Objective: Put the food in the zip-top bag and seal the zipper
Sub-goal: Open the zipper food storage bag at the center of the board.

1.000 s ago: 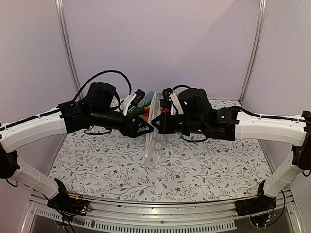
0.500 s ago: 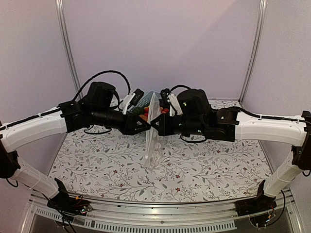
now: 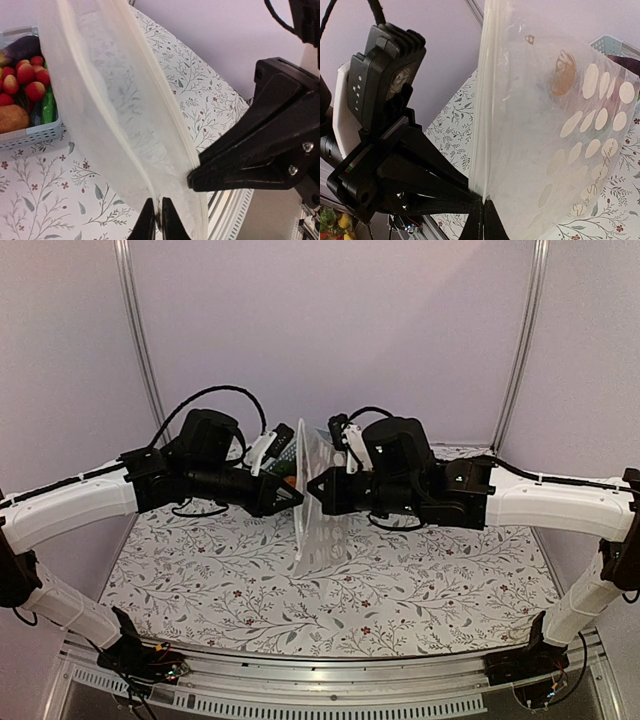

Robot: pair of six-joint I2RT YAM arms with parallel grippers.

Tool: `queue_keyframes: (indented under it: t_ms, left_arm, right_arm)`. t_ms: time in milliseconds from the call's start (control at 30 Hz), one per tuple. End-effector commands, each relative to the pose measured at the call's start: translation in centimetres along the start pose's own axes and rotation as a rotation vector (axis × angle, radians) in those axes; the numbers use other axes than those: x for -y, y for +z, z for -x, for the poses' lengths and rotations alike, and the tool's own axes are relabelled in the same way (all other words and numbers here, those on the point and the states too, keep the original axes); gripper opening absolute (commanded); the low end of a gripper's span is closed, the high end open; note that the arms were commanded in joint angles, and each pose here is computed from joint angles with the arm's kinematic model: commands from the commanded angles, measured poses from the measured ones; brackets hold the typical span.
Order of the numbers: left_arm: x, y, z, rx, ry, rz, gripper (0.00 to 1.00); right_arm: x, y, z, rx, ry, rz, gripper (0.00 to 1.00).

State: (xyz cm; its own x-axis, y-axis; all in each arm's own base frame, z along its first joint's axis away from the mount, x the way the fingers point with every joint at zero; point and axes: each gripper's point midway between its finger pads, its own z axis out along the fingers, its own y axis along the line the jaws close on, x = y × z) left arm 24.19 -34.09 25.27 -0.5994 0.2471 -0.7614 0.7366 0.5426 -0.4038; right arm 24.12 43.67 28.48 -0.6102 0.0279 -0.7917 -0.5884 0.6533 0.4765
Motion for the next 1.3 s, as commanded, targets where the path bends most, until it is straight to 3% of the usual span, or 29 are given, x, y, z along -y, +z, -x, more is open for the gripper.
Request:
queue_keyframes:
  t_ms: [0,367,767,1067,1267]
  left_arm:
    - [-2.4,-0.3,-0.3,-0.009,-0.01,0.115,0.02]
    - [-5.6,-2.5,0.2,0.015,0.03,0.337,0.0]
    - [-7.8,-5.2,1.2,0.058,0.083,0.513,0.0]
    - [-6.8,-6.2,2.0,0.086,0.133,0.479,0.0]
    - [-4.0,-7.8,3.2,0.132,0.175,0.369,0.0]
  right_arm:
    - [0.8,0.1,0.3,0.015,-0.033,-0.093,0.0]
    - [4.0,-1.1,0.5,0.023,-0.053,-0.324,0.0]
    - [5.5,-2.0,0.6,0.049,-0.041,-0.412,0.0]
    - [6.5,-2.6,0.5,0.062,-0.011,-0.46,0.0]
    - [3.8,-1.1,0.3,0.028,-0.014,-0.313,0.0]
